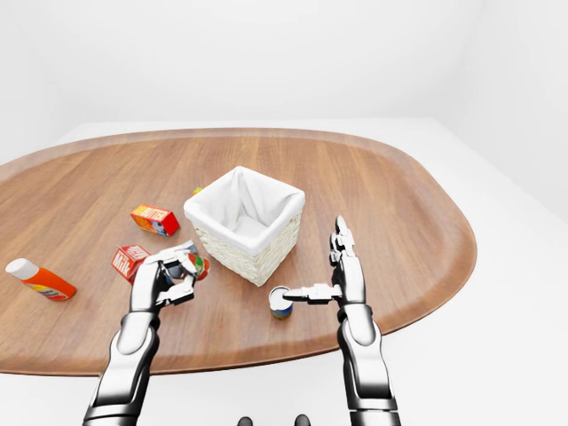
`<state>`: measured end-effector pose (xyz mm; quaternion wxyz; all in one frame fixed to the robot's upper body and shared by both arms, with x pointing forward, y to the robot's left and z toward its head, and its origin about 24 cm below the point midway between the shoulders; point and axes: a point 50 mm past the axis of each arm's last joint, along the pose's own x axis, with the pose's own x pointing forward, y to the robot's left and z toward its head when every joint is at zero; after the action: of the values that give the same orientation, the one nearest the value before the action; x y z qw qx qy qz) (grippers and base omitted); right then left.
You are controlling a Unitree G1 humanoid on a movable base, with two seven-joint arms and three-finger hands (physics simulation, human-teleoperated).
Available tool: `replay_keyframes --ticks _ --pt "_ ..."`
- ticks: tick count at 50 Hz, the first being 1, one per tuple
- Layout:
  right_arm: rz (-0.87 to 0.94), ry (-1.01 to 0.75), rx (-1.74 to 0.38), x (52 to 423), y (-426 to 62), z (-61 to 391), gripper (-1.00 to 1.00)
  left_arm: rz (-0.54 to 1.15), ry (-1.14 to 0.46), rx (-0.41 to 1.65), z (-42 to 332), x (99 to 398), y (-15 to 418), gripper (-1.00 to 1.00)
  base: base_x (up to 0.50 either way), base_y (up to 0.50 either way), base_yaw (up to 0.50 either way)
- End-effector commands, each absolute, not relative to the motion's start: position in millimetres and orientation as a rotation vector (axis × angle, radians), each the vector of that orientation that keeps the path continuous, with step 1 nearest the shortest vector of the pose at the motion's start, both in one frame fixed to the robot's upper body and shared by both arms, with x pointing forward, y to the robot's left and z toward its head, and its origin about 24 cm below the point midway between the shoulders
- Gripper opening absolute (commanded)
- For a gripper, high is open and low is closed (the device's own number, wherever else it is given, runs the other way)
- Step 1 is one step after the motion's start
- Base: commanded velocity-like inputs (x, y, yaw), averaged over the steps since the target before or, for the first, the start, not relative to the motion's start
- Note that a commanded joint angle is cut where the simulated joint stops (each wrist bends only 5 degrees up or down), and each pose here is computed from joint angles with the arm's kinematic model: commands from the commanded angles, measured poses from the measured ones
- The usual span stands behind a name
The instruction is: Pick up the tomato sauce, and put it in the basket.
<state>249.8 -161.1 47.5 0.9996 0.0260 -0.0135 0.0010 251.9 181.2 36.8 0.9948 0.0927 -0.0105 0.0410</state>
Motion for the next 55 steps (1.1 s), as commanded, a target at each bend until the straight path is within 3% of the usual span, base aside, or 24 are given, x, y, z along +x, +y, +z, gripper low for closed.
replay_keyframes --ticks 1,9,27,38,45,55 --pt "-0.001 -0.028 0.052 250.3 -162.2 48.5 1.00 0.065 -0.154 0.200 67.8 246.5 177.0 -0.73 0.00 0.00 0.00" --pt "-0.005 -0.031 0.054 249.5 -163.4 50.3 1.00 0.035 -0.436 0.191 134.9 242.2 165.0 -0.73 0.00 0.00 0.00" --pt "-0.003 -0.027 0.053 250.6 -161.9 47.9 1.00 0.018 -0.508 0.250 174.9 254.5 160.3 -0.69 0.00 0.00 0.00" --pt "-0.003 -0.027 0.054 249.8 -161.8 47.9 1.00 0.003 -0.471 0.313 177.3 289.0 156.4 -0.76 0.00 0.00 0.00" --pt "-0.003 -0.027 0.055 249.7 -161.9 48.3 1.00 -0.003 -0.433 0.342 172.2 321.1 154.4 -1.00 0.00 0.00 0.00" --pt "-0.003 -0.027 0.056 250.8 -161.9 48.1 1.00 -0.018 -0.408 0.387 170.7 349.0 148.3 -1.00 0.00 0.00 0.00"
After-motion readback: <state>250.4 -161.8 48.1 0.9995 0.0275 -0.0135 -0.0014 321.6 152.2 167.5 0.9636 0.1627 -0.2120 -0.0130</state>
